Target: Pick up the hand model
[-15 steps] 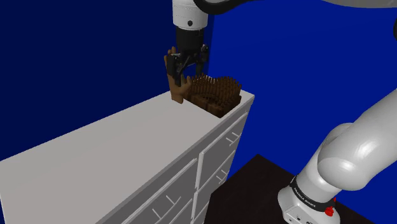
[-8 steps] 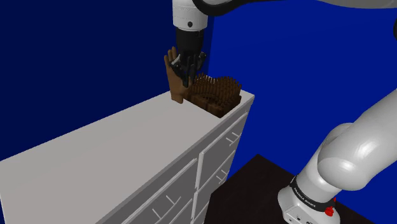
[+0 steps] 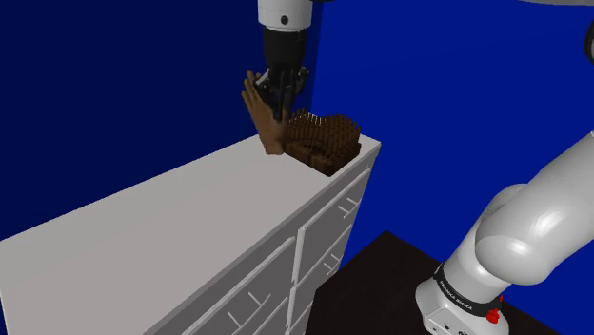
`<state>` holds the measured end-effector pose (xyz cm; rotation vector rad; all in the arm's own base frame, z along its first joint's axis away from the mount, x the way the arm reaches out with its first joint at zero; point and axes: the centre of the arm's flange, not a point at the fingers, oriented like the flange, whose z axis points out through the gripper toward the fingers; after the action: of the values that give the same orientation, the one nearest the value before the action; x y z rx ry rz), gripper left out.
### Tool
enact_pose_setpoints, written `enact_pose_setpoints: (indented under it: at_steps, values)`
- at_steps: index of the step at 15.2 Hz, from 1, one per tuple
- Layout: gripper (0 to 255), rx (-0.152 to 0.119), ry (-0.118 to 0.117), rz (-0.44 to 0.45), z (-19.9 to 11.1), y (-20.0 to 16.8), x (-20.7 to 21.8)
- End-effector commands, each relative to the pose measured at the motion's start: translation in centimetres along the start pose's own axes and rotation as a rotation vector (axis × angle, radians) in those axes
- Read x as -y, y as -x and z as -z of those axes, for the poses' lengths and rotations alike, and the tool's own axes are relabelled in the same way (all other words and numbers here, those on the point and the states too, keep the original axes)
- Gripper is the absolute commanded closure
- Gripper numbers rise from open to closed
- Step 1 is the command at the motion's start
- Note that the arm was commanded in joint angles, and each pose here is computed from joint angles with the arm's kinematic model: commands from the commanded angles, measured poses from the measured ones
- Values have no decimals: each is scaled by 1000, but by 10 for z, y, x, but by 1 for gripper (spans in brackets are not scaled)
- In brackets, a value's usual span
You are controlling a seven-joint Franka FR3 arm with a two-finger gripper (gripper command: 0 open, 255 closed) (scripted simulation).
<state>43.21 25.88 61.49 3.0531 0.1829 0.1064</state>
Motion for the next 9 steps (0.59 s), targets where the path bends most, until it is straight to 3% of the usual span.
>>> enact_pose_setpoints:
  at_steps: [1, 9]
  values:
    - [255, 0, 0, 0, 10, 0, -1]
    - [255, 0, 0, 0, 52, -3, -4]
